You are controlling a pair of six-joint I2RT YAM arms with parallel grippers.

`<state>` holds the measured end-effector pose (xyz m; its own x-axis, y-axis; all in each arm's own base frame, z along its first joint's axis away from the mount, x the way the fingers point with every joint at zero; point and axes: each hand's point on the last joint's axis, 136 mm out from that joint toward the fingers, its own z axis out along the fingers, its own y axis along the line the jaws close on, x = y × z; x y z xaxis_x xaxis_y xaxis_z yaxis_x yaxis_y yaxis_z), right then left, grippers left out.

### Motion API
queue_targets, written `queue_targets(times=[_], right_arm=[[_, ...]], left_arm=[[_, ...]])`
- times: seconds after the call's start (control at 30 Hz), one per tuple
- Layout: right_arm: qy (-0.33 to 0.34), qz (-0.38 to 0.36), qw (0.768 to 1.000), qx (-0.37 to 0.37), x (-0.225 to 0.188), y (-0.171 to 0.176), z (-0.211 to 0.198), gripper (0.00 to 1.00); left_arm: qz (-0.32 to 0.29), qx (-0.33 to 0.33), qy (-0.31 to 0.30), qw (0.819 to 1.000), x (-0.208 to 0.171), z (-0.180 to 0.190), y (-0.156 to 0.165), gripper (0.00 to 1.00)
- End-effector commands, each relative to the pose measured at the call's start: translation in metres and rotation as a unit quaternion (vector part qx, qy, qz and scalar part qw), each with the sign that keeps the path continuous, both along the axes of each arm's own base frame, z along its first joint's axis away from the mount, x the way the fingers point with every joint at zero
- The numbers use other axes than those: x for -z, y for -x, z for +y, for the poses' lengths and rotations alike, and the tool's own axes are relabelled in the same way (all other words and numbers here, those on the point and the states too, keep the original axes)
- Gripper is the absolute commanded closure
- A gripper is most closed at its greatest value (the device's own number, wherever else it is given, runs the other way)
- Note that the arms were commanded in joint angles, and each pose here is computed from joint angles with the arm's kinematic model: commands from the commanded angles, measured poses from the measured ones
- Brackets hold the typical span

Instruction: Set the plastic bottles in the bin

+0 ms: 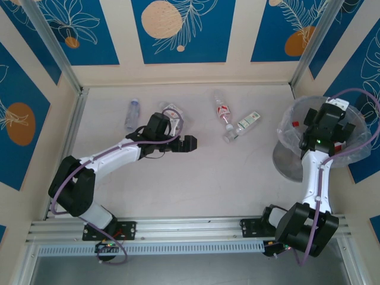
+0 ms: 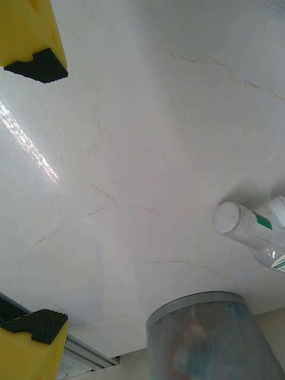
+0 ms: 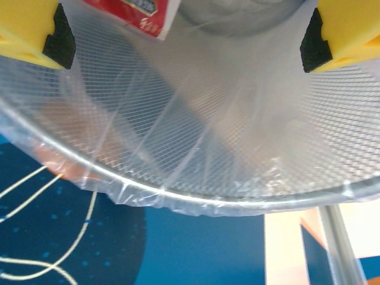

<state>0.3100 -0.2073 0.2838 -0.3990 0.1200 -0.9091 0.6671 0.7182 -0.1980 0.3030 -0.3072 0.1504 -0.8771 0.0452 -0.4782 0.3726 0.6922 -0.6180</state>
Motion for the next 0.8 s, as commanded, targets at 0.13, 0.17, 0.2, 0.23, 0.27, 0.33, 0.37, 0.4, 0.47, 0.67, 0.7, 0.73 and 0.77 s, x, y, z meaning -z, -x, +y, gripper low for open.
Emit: queue_targets(times=[0.13,0.17,0.2,0.23,0.27,0.33,0.37,0.4,0.47,0.67,0.7,0.73,0.77], right_arm=[[-0.048,-0.046,0.997,-0.044,-0.025,-0.004,0.036,0.0],[-0.055,-0.052,0.996,-0.047,-0.027,-0.003,0.04,0.0],[-0.064,-0.06,0.995,-0.054,-0.029,-0.003,0.046,0.0],[-0.076,-0.068,0.992,-0.069,-0.032,-0.003,0.054,0.0],[-0.091,-0.076,0.989,-0.084,-0.033,-0.004,0.062,0.01],[-0.121,-0.09,0.982,-0.111,-0.036,-0.004,0.079,0.0],[-0.138,-0.097,0.978,-0.125,-0.038,-0.004,0.088,0.0],[-0.153,-0.1,0.974,-0.138,-0.038,-0.004,0.096,0.0],[-0.177,-0.107,0.964,-0.166,-0.042,-0.003,0.114,0.0],[-0.223,-0.125,0.93,-0.265,-0.06,-0.004,0.174,0.01],[-0.227,-0.127,0.924,-0.279,-0.064,-0.004,0.182,0.0],[-0.233,-0.131,0.917,-0.297,-0.069,-0.003,0.193,0.0],[-0.241,-0.135,0.907,-0.317,-0.074,-0.001,0.204,0.01]], left_arm=[[-0.025,-0.035,-0.021,0.999,-0.006,0.012,-0.007,0.01],[-0.027,-0.04,-0.024,0.999,-0.005,0.014,-0.008,0.01],[-0.031,-0.049,-0.028,0.998,-0.005,0.017,-0.01,0.01],[-0.034,-0.057,-0.033,0.997,-0.005,0.02,-0.011,0.01],[-0.038,-0.067,-0.039,0.996,-0.005,0.025,-0.013,0.01],[-0.045,-0.09,-0.054,0.993,-0.005,0.036,-0.018,0.01],[-0.048,-0.107,-0.065,0.991,-0.004,0.043,-0.02,0.01],[-0.052,-0.12,-0.074,0.989,-0.004,0.05,-0.023,0.01],[-0.058,-0.146,-0.092,0.983,-0.005,0.065,-0.027,0.01],[-0.067,-0.203,-0.128,0.968,-0.012,0.102,-0.036,0.01],[-0.069,-0.209,-0.133,0.966,-0.013,0.107,-0.036,0.01],[-0.068,-0.219,-0.143,0.963,-0.014,0.114,-0.038,0.01],[-0.067,-0.231,-0.155,0.958,-0.014,0.123,-0.039,0.01]])
